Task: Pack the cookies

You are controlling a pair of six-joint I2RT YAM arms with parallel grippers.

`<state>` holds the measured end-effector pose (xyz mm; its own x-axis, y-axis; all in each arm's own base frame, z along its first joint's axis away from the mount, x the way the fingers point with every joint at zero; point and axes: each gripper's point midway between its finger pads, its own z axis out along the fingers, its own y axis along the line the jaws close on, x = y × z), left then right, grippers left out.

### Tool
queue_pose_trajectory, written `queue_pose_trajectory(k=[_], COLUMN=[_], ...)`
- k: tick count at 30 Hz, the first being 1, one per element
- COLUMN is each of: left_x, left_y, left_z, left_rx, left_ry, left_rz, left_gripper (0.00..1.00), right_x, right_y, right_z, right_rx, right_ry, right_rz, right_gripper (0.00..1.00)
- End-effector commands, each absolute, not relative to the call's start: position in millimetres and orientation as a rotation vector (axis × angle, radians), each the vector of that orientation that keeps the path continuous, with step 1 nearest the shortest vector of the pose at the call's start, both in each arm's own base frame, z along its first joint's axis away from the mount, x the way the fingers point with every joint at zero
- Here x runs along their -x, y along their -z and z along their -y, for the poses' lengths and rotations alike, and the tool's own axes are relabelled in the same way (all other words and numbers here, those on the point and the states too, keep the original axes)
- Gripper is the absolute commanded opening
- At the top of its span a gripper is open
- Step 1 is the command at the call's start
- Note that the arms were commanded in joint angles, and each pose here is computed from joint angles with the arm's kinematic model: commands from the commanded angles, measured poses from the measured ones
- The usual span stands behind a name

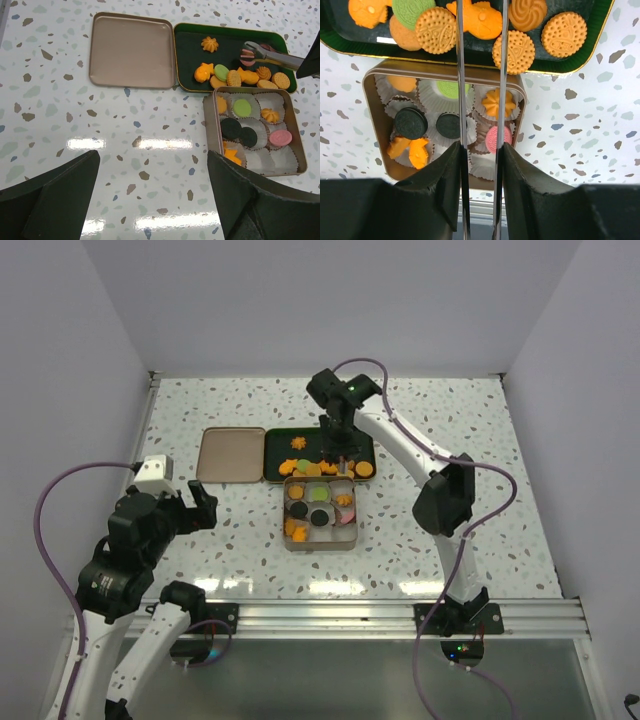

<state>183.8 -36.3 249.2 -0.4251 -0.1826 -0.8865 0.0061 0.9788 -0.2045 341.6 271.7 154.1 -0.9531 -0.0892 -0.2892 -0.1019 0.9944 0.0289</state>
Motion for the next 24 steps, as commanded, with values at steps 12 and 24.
queue_pose_trajectory(k=[12, 24], left_x=[-188, -190], left_y=[-257, -255], left_z=[36, 39], left_rx=[0.13, 0.117], left_ry=[0.211, 0.212], left_rz=[-1.969, -1.987], left_gripper=[0.94, 0.93], right_x=[-340, -222], right_y=[-261, -252], right_z=[-280, -261], right_rx=[0.155, 0.293], right_ry=[-0.402, -0.709], right_rz=[-2.639, -2.688], right_gripper=[0.25, 0.25])
